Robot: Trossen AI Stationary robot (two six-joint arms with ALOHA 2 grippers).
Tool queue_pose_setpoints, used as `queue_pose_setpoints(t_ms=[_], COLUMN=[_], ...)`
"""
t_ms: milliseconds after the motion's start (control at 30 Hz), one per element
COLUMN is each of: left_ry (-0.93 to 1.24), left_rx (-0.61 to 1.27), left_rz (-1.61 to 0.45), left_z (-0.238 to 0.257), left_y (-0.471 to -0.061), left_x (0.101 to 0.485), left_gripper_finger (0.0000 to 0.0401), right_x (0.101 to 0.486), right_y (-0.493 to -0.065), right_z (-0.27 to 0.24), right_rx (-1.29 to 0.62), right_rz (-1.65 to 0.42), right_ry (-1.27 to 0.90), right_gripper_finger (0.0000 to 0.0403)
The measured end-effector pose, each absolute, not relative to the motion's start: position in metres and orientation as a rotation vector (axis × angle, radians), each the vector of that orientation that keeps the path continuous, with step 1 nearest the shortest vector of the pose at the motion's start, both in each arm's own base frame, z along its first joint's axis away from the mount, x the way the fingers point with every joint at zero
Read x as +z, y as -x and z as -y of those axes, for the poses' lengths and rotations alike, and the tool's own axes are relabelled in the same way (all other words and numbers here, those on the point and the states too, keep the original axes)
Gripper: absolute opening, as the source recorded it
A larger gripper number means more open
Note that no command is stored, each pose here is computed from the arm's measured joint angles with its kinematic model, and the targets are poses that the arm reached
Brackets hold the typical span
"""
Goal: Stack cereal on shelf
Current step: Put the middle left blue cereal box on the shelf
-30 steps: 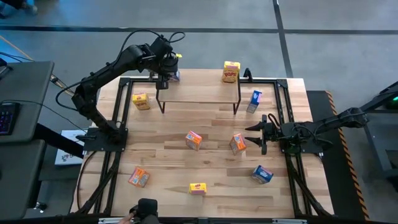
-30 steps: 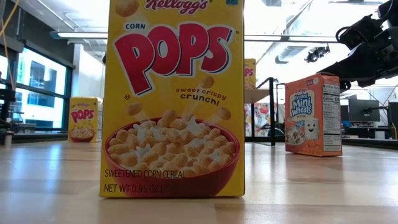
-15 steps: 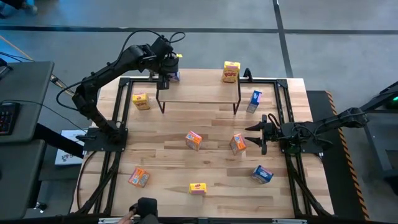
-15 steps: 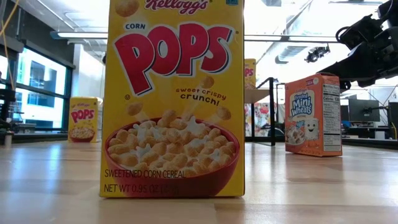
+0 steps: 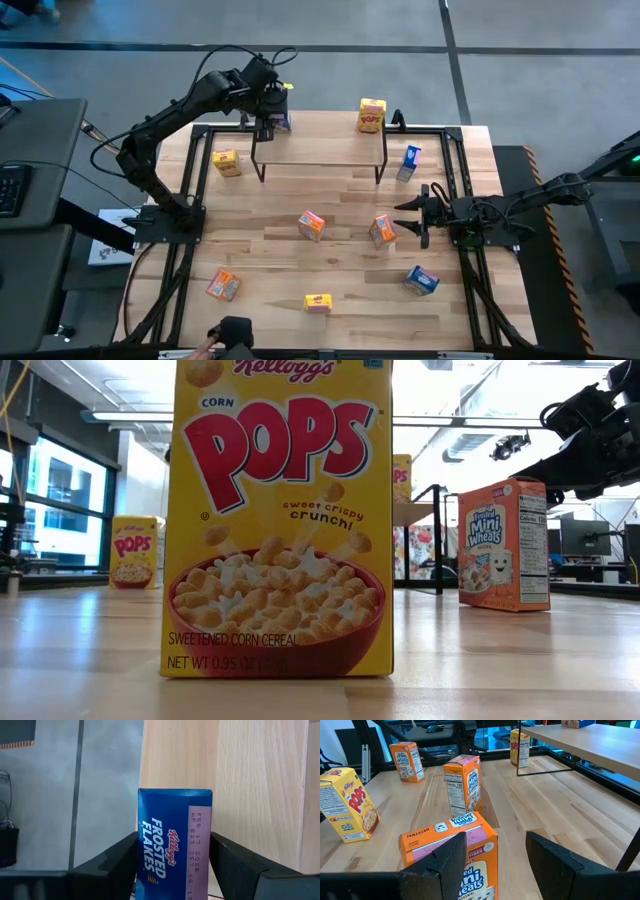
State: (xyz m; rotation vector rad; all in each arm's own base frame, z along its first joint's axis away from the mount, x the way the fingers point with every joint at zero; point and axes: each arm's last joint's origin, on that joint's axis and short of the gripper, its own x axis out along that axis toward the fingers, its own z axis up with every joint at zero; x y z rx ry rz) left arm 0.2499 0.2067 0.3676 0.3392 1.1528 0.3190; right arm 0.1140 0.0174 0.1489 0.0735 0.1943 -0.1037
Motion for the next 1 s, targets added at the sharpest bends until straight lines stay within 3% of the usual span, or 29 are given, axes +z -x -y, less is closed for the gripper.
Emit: queue_pose_setpoints(t_ms=[667,1000], left_ry=[-0.348,-0.341], left_rx=[0.338,0.353], left_rz=[-1.122,-1.125], left_z=[-0.2101,-0.2117], left_y=[-0.2487,-0.2473], left_x=[0.3707,0.3709], left_gripper_finger=[0.0223,0.0264], right_x=[0.1489,0.1489], right_y=[-0.114,-0.114], right_z=[-0.0174,-0.0174], right_rx=[-0.103,-0.103], right_rz=[-0.194,-0.195], right_ry=[-0.074,-0.073], right_gripper_finger=[0.0197,0.0197])
